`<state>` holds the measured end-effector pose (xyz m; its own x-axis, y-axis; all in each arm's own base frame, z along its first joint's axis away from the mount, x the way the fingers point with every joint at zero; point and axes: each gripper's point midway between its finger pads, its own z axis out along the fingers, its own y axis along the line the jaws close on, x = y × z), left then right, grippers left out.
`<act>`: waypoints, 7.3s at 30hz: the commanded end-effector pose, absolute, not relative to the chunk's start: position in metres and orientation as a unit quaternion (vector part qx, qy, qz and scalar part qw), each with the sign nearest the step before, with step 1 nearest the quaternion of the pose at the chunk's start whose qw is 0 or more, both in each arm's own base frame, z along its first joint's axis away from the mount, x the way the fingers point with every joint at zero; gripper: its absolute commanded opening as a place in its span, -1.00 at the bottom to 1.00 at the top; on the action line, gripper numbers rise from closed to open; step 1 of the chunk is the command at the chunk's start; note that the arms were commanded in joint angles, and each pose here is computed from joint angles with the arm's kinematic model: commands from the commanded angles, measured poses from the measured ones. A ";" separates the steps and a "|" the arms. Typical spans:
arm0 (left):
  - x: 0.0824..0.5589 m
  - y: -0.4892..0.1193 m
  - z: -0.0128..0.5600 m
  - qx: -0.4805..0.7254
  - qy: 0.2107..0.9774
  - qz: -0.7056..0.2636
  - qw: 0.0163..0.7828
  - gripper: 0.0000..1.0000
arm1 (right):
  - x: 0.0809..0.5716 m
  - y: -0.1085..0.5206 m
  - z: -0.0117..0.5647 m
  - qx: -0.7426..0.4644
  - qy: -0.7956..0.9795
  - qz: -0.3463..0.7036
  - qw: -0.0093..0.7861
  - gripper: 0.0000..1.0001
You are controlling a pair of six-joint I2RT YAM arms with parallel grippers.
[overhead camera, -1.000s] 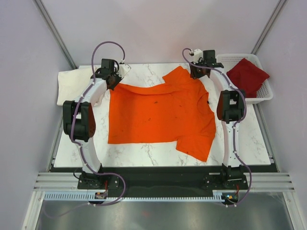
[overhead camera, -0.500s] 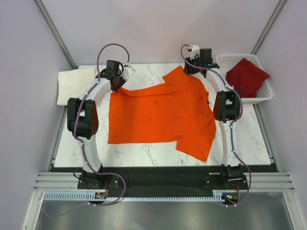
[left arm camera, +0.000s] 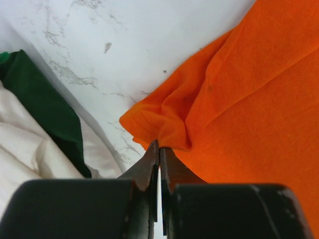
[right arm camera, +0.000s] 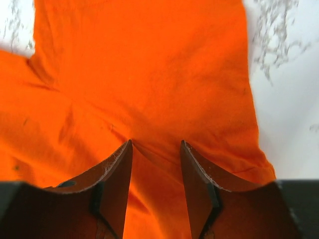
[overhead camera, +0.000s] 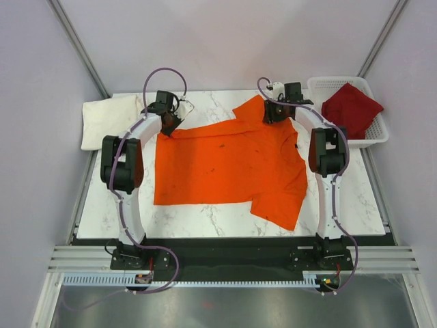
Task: Fold and stack the t-shirts
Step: Fold the tshirt
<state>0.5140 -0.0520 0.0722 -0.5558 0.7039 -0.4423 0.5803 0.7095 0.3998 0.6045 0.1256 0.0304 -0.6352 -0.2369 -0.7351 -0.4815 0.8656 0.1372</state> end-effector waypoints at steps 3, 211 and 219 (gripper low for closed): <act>0.506 -0.052 0.055 0.352 0.888 0.090 0.282 -0.96 | 0.582 0.116 0.064 -0.213 0.888 0.148 0.379 0.01; 0.449 -0.030 0.017 0.252 0.955 -0.041 0.150 -0.25 | 0.538 0.040 0.068 -0.157 0.905 0.245 0.310 -0.97; 0.455 -0.020 0.015 0.237 0.959 -0.024 0.155 -0.30 | 0.543 0.006 0.087 -0.124 0.906 0.225 0.337 -1.00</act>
<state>0.4454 -0.0338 0.0219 -0.8160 0.4848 -0.3147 0.5136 0.8580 -0.0101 0.5276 0.0262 0.0488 -0.7997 -0.1124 -0.5898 -0.3797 0.8556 0.3518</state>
